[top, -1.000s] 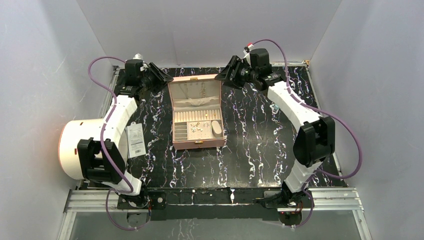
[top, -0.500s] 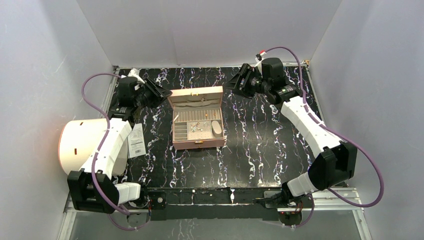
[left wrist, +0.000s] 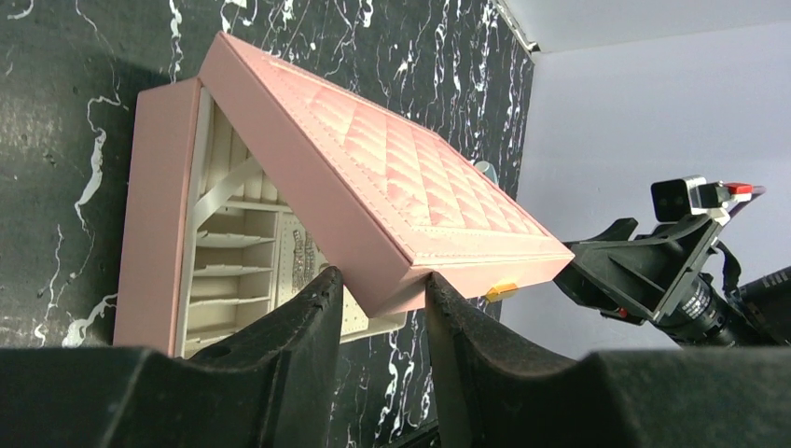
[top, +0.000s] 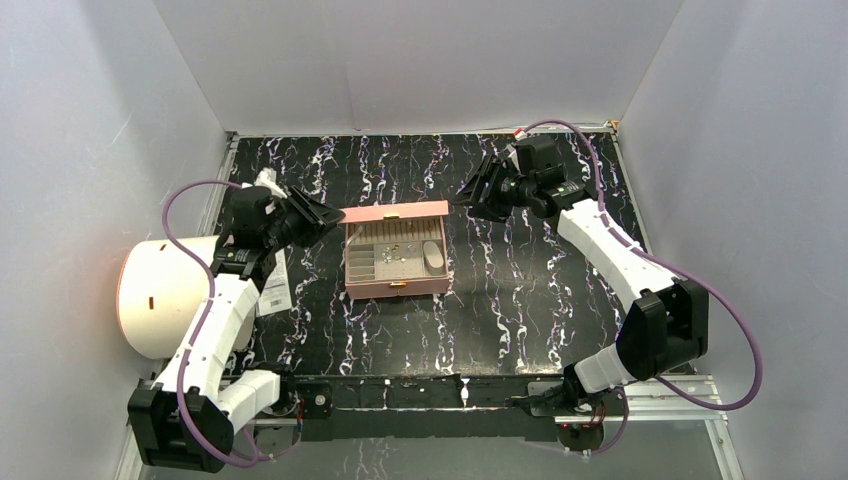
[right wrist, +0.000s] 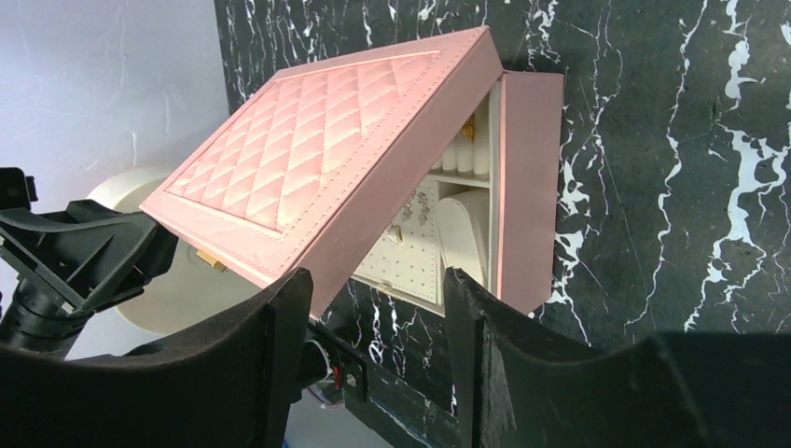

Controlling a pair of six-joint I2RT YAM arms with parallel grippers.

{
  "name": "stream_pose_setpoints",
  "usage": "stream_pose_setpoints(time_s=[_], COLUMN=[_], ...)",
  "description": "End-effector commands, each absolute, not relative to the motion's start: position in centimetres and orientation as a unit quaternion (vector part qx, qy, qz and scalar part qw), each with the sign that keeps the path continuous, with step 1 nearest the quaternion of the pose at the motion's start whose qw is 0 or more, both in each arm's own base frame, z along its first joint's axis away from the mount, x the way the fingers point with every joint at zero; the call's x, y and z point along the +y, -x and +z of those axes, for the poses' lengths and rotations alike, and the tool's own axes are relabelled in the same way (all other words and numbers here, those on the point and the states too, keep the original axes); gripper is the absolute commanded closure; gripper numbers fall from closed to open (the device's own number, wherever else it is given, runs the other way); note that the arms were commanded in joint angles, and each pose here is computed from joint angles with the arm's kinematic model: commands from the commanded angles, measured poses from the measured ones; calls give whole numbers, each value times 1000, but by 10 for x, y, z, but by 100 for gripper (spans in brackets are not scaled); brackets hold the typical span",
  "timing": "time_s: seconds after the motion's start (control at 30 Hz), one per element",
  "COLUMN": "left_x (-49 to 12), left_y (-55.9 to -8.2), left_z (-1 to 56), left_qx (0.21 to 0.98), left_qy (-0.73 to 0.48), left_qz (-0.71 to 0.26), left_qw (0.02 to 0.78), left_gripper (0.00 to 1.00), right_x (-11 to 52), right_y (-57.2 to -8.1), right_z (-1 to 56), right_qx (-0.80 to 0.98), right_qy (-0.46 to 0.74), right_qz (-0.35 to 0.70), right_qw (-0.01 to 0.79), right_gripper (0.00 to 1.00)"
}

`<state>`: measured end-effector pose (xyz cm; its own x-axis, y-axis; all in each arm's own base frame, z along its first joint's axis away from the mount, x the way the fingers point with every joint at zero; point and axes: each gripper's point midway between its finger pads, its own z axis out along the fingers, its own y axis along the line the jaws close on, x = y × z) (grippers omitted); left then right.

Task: Organize the mixed jewelry
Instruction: Close the jewelry box at the center of the board.

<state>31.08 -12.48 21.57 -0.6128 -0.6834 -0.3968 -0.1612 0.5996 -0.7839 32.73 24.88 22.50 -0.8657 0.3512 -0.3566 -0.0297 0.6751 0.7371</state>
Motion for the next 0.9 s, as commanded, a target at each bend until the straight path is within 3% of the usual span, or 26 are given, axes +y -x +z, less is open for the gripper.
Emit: stream_pose_setpoints(time_s=[0.0,0.37,0.6,0.67,0.8,0.87], left_x=[-119,-103,-91,-92,-102,-109], left_y=[-281,-241,-249,-259,-276,-282], left_z=[151,107,124,139,152,147], left_qx=[866,895,902,900,898,897], left_qy=[288,310,295,278,249,243], left_qz=[-308,-241,-208,-216,-237,-252], left_qw=[270,211,236,259,274,268], left_gripper=[66,70,70,65,38,33], right_x=[246,236,248,260,277,284], right_y=[-323,-309,-305,-301,-288,-283], right_z=[219,187,185,185,168,158], right_qx=[889,906,904,901,911,919], right_qy=[-91,-110,-79,-51,-15,-2], right_qz=[386,356,377,389,381,368], right_qw=[228,199,188,185,155,143], right_gripper=[39,40,40,38,35,35])
